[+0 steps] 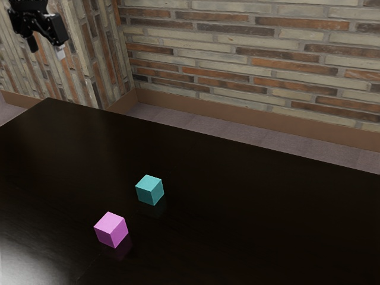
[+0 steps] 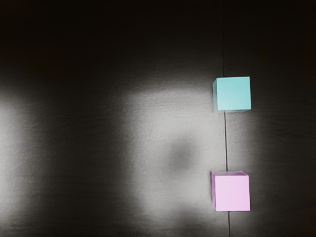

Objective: Pick up the blue block with one arm, and put the blue block on the pink block with one arm

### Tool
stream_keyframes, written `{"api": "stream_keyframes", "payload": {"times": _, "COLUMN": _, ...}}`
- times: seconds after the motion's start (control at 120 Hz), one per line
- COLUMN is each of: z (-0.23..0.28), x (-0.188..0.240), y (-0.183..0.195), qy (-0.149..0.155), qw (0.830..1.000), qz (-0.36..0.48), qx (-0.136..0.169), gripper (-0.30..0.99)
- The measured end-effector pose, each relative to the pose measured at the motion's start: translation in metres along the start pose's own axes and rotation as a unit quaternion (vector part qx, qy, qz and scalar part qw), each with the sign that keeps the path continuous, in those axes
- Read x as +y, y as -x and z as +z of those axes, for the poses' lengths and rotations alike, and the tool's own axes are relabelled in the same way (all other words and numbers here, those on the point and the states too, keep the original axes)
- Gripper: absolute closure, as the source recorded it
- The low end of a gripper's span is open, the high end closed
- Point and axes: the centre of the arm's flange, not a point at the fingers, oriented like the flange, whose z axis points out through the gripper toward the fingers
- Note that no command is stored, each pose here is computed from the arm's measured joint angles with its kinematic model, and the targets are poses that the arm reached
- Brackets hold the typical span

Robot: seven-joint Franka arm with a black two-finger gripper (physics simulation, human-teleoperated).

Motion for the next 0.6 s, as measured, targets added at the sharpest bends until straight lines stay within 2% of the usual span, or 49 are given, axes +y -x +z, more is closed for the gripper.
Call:
{"api": "stream_keyframes", "payload": {"times": 0.183, "z": 0.009, "x": -0.003, "y": -0.003, "qy": 0.003, "qw": 1.0, "qz": 0.0, "qx": -0.013, "gripper": 0.0}}
{"api": "stream_keyframes", "payload": {"times": 0.267, "z": 0.027, "x": -0.002, "y": 0.004, "qy": 0.01, "qw": 0.999, "qz": 0.002, "qx": -0.049, "gripper": 0.0}}
{"api": "stream_keyframes", "payload": {"times": 0.325, "z": 0.073, "x": 0.009, "y": 0.022, "qy": 0.017, "qw": 0.996, "qz": 0.026, "qx": -0.082, "gripper": 0.0}}
{"api": "stream_keyframes", "payload": {"times": 0.383, "z": 0.128, "x": 0.036, "y": 0.03, "qy": 0.025, "qw": 0.992, "qz": 0.082, "qx": -0.095, "gripper": 0.0}}
{"api": "stream_keyframes", "payload": {"times": 0.433, "z": 0.156, "x": 0.055, "y": 0.029, "qy": 0.026, "qw": 0.987, "qz": 0.128, "qx": -0.09, "gripper": 0.0}}
{"api": "stream_keyframes", "payload": {"times": 0.55, "z": 0.181, "x": 0.072, "y": 0.015, "qy": -0.003, "qw": 0.973, "qz": 0.217, "qx": -0.073, "gripper": 0.0}}
{"api": "stream_keyframes", "payload": {"times": 0.6, "z": 0.207, "x": 0.077, "y": -0.001, "qy": 0.004, "qw": 0.963, "qz": 0.261, "qx": -0.07, "gripper": 0.0}}
